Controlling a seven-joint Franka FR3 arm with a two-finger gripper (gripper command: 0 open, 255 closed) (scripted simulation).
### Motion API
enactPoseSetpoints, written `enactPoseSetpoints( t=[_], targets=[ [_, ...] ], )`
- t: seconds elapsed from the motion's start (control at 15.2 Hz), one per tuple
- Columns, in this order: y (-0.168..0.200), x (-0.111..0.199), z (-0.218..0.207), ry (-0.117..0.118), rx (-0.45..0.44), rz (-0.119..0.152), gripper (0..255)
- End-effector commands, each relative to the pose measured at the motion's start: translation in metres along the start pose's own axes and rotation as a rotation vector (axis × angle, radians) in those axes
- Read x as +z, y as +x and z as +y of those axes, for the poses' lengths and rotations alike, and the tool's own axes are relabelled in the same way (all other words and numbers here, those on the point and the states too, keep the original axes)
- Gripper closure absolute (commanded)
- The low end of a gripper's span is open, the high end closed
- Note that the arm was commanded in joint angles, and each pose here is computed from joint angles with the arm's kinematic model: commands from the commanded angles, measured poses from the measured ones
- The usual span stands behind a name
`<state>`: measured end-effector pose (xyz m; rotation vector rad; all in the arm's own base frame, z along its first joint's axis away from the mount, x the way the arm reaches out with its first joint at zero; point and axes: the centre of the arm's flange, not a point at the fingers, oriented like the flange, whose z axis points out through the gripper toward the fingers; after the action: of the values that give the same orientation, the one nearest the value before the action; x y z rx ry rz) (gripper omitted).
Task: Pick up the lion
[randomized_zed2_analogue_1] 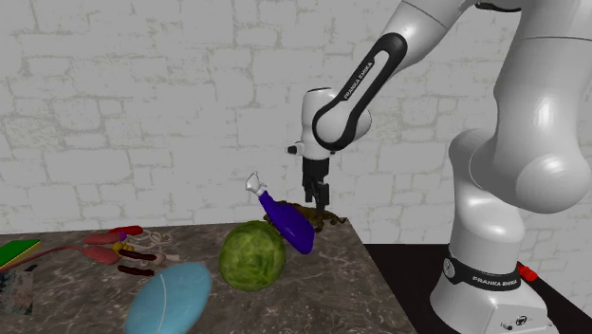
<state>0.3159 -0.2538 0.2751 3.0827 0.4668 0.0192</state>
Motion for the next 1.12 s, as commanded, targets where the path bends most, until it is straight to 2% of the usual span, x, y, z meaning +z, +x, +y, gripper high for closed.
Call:
enactPoseSetpoints(
  t=[0.0,0.2,0.33,0.4,1.06],
  targets=[
    [0.000,0.010,0.001,-0.002,0.000,0.001,0],
    [0.000,0.029,0.000,-0.002,0.000,0.001,0],
    [0.000,0.029,0.000,-0.002,0.000,0.001,0],
    [0.000,0.029,0.000,-0.002,0.000,0.001,255],
    [0.000,0.024,0.000,-0.002,0.000,0.001,255]
  ],
)
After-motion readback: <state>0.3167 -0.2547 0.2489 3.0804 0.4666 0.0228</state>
